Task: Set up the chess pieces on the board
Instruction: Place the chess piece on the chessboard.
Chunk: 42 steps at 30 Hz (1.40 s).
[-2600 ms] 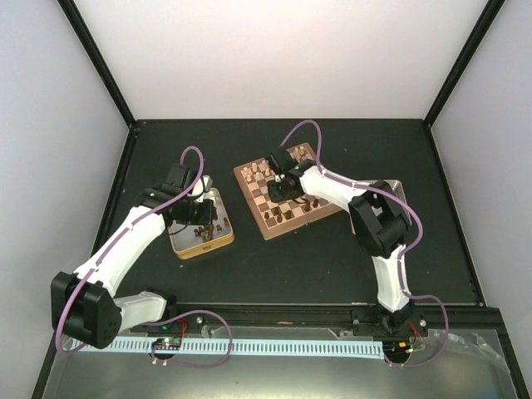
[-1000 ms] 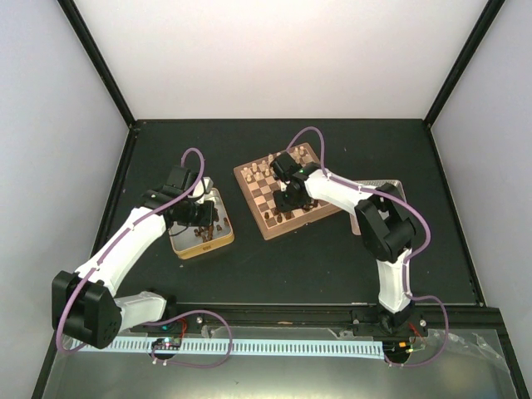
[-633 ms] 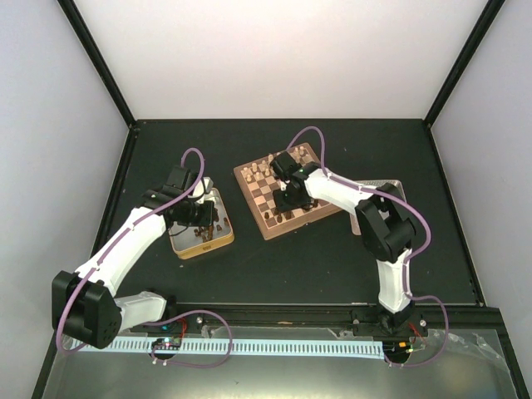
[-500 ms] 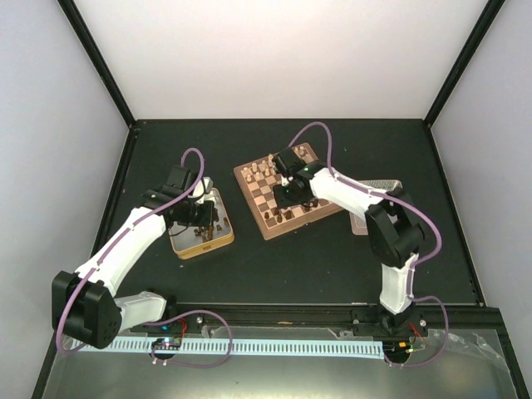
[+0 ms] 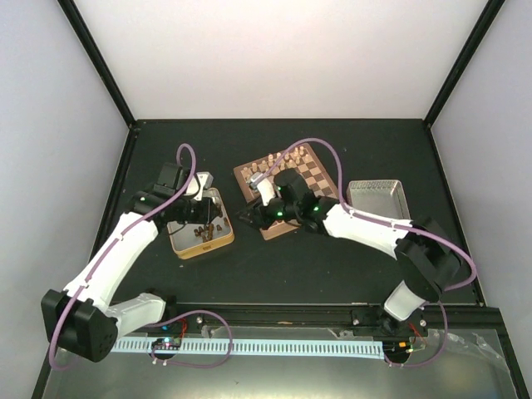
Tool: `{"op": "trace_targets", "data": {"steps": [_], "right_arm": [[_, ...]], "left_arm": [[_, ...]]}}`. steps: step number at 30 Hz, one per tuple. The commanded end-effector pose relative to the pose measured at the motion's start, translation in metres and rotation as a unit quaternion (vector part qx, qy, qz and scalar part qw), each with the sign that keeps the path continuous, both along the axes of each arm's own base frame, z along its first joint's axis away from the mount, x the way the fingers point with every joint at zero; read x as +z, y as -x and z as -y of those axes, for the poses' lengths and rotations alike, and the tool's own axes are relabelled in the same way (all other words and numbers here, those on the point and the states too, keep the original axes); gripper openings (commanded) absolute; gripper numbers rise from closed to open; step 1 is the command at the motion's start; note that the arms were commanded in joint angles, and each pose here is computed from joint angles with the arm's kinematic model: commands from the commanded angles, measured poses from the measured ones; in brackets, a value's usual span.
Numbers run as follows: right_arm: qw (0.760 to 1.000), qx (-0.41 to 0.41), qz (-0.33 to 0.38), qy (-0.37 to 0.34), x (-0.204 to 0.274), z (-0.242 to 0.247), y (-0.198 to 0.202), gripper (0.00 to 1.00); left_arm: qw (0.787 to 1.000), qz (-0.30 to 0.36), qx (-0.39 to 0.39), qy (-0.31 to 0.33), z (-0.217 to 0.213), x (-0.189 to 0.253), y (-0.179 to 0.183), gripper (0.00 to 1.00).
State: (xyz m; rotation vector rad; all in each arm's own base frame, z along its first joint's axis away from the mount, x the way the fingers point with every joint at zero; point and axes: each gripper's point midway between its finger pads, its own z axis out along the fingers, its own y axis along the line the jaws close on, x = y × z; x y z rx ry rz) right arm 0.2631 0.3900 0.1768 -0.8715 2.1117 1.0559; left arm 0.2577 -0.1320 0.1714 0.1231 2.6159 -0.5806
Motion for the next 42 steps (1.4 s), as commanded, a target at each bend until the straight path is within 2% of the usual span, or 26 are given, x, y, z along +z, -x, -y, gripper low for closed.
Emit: {"op": "trace_targets", "data": {"steps": [1, 9, 26, 28, 32, 35, 38, 42], "right_arm": [[0.985, 0.105, 0.093, -0.102, 0.039, -0.037, 0.024, 0.51], [0.972, 0.122, 0.174, -0.096, 0.037, -0.054, 0.03, 0.5], [0.968, 0.106, 0.21, -0.082, 0.031, -0.066, 0.014, 0.38], [0.968, 0.102, 0.214, -0.082, 0.031, -0.067, 0.012, 0.33], [0.968, 0.092, 0.221, -0.079, 0.031, -0.066, 0.007, 0.14], [0.968, 0.081, 0.224, -0.073, 0.027, -0.062, 0.006, 0.05], [0.972, 0.058, 0.219, -0.06, 0.019, -0.052, 0.003, 0.01], [0.98, 0.014, 0.192, -0.052, 0.013, -0.03, 0.005, 0.01]], "left_arm": [[0.997, 0.031, -0.054, 0.052, 0.018, 0.042, 0.011, 0.03], [0.99, 0.049, -0.092, 0.091, 0.029, 0.066, 0.024, 0.03], [0.991, 0.044, -0.083, 0.098, 0.03, 0.067, 0.024, 0.03], [0.991, 0.044, -0.083, 0.097, 0.03, 0.067, 0.024, 0.03], [0.991, 0.045, -0.083, 0.098, 0.03, 0.068, 0.025, 0.03], [0.991, 0.046, -0.082, 0.097, 0.029, 0.068, 0.025, 0.03], [0.992, 0.045, -0.08, 0.088, 0.027, 0.065, 0.023, 0.03], [0.994, 0.03, -0.075, 0.07, 0.024, 0.05, 0.021, 0.03]]}}
